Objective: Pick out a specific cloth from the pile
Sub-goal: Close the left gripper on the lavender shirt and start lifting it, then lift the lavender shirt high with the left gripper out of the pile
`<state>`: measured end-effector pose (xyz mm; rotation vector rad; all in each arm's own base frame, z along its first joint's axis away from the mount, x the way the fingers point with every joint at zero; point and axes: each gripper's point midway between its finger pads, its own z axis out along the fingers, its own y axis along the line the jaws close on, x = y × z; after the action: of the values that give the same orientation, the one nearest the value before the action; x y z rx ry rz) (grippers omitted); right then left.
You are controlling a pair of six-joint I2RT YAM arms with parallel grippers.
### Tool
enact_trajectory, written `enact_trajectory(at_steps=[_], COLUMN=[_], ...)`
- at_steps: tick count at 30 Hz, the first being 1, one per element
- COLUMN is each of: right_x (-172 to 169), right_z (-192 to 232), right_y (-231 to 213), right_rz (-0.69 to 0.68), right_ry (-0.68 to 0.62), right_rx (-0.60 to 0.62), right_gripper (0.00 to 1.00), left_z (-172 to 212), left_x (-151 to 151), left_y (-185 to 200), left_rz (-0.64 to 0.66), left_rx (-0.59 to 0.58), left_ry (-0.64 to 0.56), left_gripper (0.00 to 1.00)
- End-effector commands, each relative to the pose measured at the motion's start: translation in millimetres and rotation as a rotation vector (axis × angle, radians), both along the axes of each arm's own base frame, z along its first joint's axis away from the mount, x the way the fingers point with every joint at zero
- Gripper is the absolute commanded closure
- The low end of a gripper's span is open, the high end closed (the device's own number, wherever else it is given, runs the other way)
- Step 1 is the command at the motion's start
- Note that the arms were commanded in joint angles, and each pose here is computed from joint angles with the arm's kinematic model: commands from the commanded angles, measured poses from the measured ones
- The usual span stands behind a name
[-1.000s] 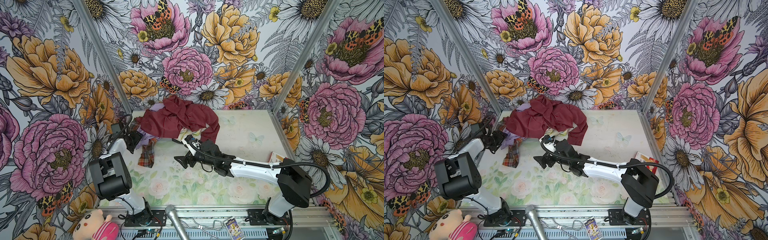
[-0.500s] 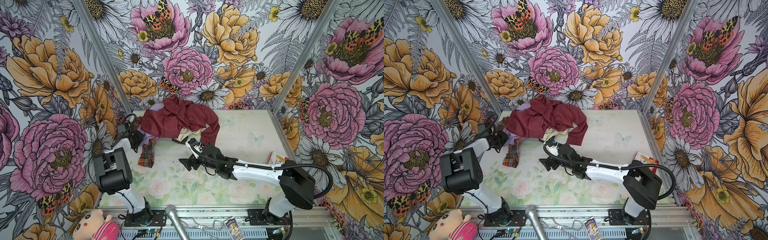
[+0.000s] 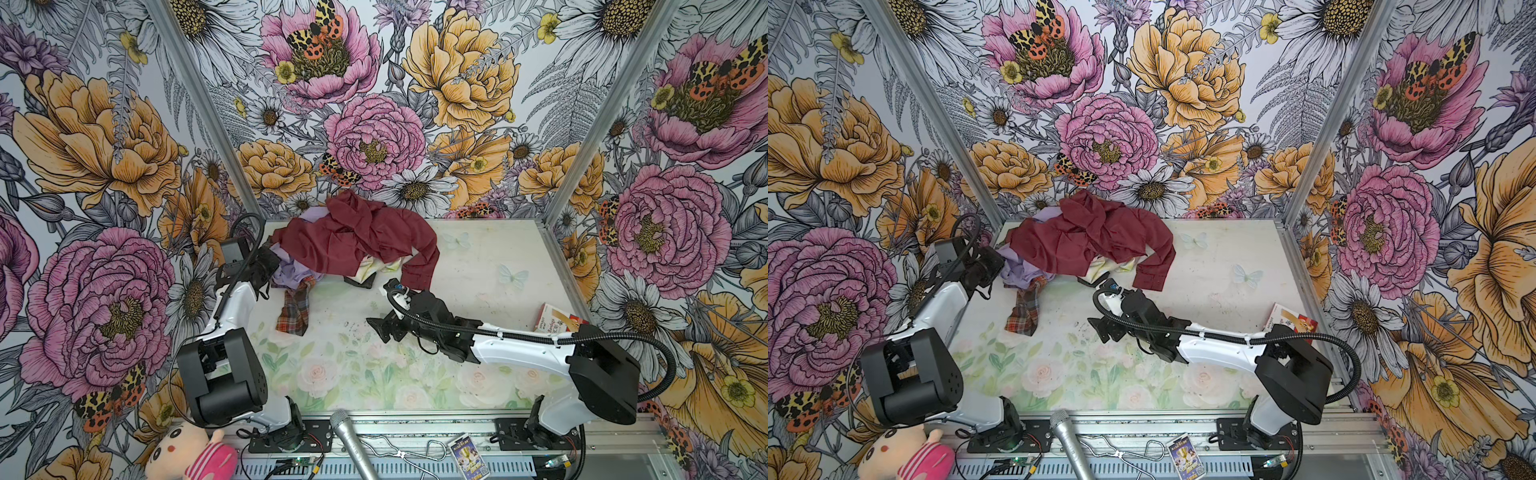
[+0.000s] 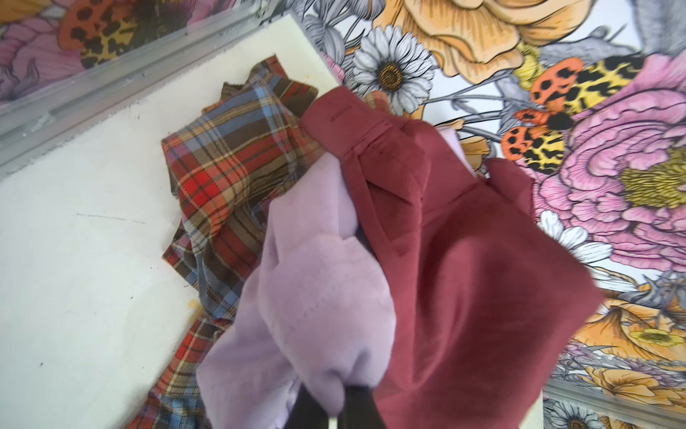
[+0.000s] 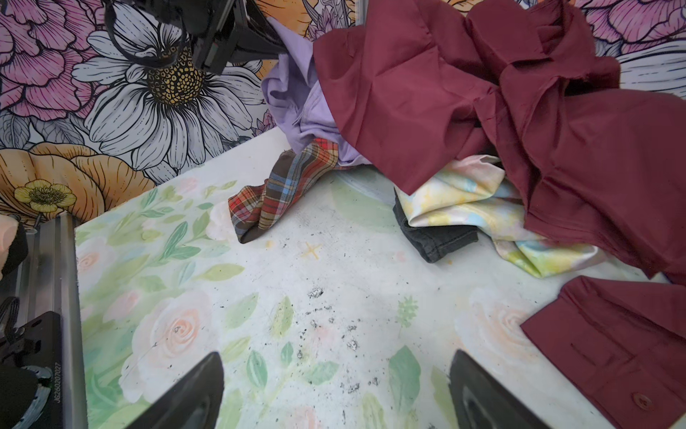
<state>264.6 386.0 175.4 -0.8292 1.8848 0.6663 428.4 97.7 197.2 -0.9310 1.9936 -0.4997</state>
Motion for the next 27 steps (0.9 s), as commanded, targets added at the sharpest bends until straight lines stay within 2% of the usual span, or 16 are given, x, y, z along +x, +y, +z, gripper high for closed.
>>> enact_trajectory(at_steps=[1,9,18,27], right_x=[2,10,11,12], right_z=[10,24,31,43], right_y=[-8,-10,-8,-8], right_rz=[-0.017,-0.028,-0.026,-0.025], right_ry=[-0.035,-0.054,-0.055,-0.077], right_rx=[0.003,0.004,0.012,0.011], right_gripper=[0.04,0.04,0.04,0.04], left_z=[52,138,216,288], left_x=[3,4,7,1], left_y=[-1,-20,-41,-39], left_rz=[-0.001,-0.032,-0.091,-0.088], left_rx=[0.012,0.029,0.055,0.071], left_ry=[-0.108,-0.274,-0.376,-0.503], left_gripper=[1.00,1.00,1.00,1.00])
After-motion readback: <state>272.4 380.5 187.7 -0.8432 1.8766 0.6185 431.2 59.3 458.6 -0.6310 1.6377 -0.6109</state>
